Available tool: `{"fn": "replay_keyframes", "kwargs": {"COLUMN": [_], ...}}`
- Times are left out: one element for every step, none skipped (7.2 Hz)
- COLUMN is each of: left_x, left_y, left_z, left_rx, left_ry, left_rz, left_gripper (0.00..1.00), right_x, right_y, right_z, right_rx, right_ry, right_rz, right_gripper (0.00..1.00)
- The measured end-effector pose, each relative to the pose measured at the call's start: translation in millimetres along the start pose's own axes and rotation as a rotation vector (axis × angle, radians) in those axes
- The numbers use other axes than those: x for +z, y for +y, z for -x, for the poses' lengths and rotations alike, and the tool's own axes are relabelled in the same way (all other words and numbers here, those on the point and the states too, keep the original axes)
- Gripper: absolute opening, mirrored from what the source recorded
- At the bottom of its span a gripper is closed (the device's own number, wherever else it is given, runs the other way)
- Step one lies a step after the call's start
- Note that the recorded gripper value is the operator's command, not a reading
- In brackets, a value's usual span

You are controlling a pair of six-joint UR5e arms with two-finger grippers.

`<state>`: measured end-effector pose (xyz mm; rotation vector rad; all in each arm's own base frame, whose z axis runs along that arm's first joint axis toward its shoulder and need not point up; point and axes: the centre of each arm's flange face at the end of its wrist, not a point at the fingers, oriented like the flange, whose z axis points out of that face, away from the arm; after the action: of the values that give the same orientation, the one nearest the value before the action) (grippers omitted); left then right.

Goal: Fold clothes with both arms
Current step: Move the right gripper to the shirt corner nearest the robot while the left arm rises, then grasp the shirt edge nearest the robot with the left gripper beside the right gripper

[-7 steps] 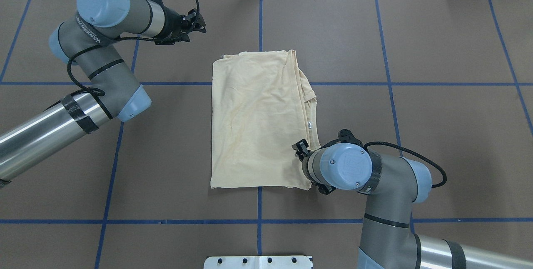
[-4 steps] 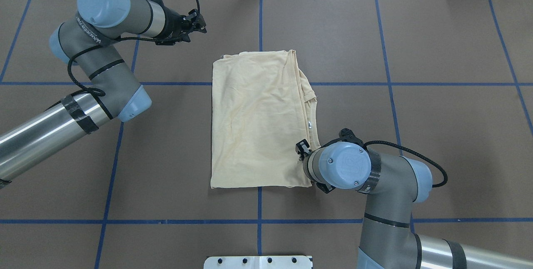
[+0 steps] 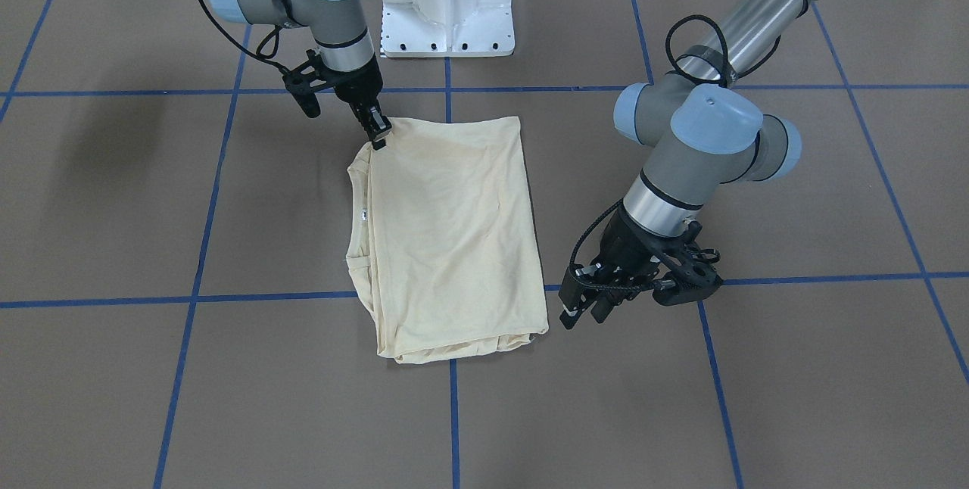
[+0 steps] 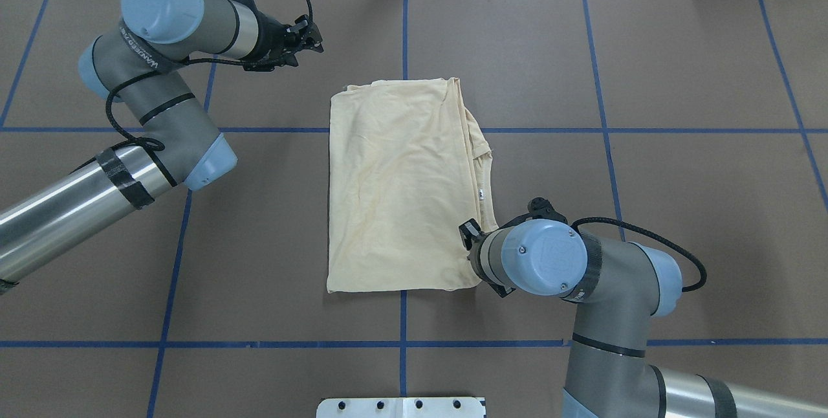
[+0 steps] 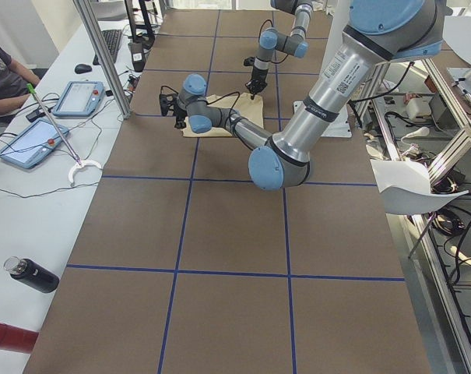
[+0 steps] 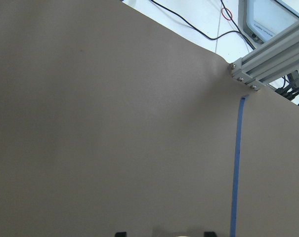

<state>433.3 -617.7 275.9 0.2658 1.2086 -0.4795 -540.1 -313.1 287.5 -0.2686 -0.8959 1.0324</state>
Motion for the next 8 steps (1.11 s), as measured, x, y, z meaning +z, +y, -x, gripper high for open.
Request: {"fn": "replay_keyframes", "kwargs": {"left_x": [-10, -27, -48, -63, -72, -77, -75, -70], "left_y": [11, 34, 69, 118, 170, 223, 265, 295], "left_z": [1, 11, 25, 36, 42, 43, 46, 52], "left_rx": [-0.025, -0.059, -0.1, -0.161, -0.22, -0.262, -0.29, -0.299], "left_ry": [0.018, 0.041, 0.063, 0.069, 0.05, 0.01, -0.03, -0.058], "left_rz": [0.01, 0.03, 0.059, 0.092, 0.113, 0.122, 0.128, 0.129], "left_gripper": [0.61, 0.61, 0.61, 0.61, 0.61, 0.61, 0.61, 0.6], "right_x": [-3, -4, -6, -10, -13, -14, -14, -14], "right_y": [0, -2, -4, -4, -3, -4, -3, -3], "right_z": [0, 0, -2, -4, -5, -6, -6, -6], "right_rx": [0.0, 0.0, -0.001, -0.006, -0.009, -0.011, -0.012, -0.012], "right_ry": [-0.002, -0.001, 0.008, 0.02, 0.028, 0.032, 0.033, 0.033], "right_rz": [0.004, 0.003, -0.005, -0.014, -0.019, -0.022, -0.023, -0.023], "right_gripper": [0.0, 0.0, 0.0, 0.0, 0.0, 0.0, 0.0, 0.0]}}
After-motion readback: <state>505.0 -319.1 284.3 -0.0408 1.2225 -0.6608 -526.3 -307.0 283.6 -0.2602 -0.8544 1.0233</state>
